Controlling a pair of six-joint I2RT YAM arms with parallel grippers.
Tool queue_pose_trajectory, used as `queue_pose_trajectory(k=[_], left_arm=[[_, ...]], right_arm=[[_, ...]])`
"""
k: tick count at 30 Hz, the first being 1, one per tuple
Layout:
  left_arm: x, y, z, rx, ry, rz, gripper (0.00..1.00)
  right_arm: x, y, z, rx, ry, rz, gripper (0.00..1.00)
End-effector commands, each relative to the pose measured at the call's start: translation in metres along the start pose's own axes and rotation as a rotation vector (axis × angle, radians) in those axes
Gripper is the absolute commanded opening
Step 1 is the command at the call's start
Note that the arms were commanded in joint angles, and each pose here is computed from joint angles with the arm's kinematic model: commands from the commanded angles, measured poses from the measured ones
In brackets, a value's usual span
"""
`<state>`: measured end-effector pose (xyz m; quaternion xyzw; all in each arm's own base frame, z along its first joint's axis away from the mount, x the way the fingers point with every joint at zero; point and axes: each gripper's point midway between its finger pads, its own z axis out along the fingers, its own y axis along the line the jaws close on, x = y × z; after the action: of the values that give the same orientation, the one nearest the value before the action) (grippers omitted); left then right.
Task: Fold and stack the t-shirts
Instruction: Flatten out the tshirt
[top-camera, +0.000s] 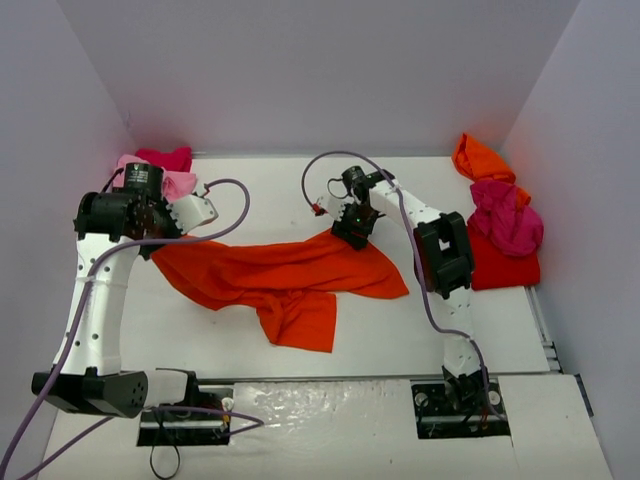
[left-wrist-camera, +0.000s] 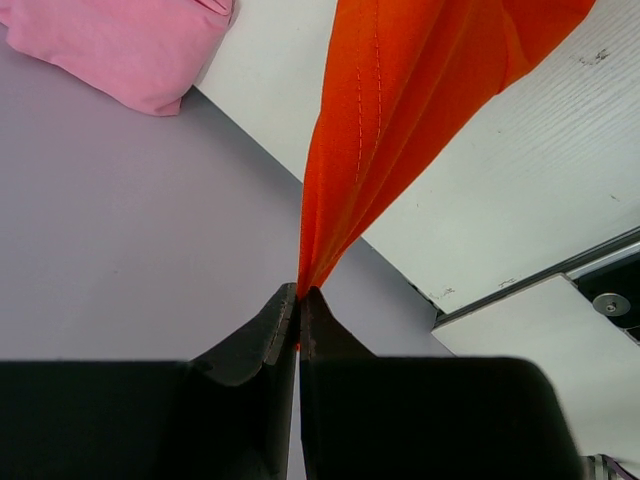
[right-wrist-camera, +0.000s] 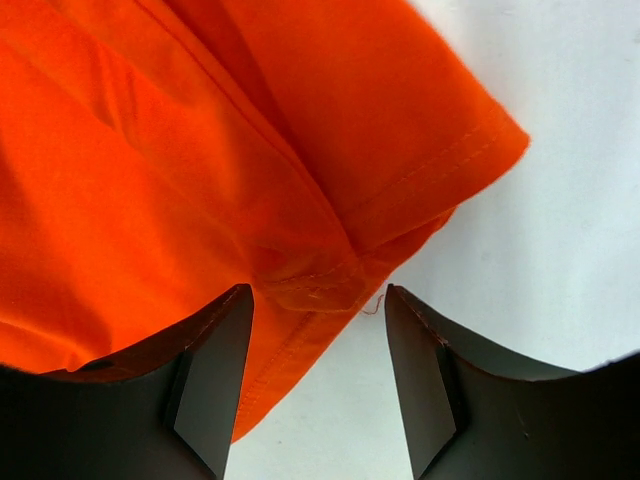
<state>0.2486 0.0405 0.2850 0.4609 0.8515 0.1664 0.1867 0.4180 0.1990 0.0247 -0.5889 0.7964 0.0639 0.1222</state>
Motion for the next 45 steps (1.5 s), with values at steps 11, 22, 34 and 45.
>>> queue_pose_trajectory(k=[11, 22, 34, 45], left_arm=[[0.000, 0.005, -0.008, -0.052, 0.012, -0.013, 0.00], [0.002, 0.005, -0.007, -0.054, 0.024, -0.009, 0.00], [0.001, 0.016, -0.005, -0.107, 0.026, -0.014, 0.00], [-0.061, 0.123, -0.089, -0.566, -0.358, -0.356, 0.00]], right_arm=[[-0.013, 0.012, -0.015, -0.066, -0.047, -0.044, 0.35], [-0.024, -0.002, -0.026, -0.014, -0.068, -0.029, 0.20], [-0.035, -0.004, -0.031, 0.022, -0.071, -0.051, 0.00], [-0.016, -0.147, -0.211, 0.865, -0.125, 0.241, 0.00]])
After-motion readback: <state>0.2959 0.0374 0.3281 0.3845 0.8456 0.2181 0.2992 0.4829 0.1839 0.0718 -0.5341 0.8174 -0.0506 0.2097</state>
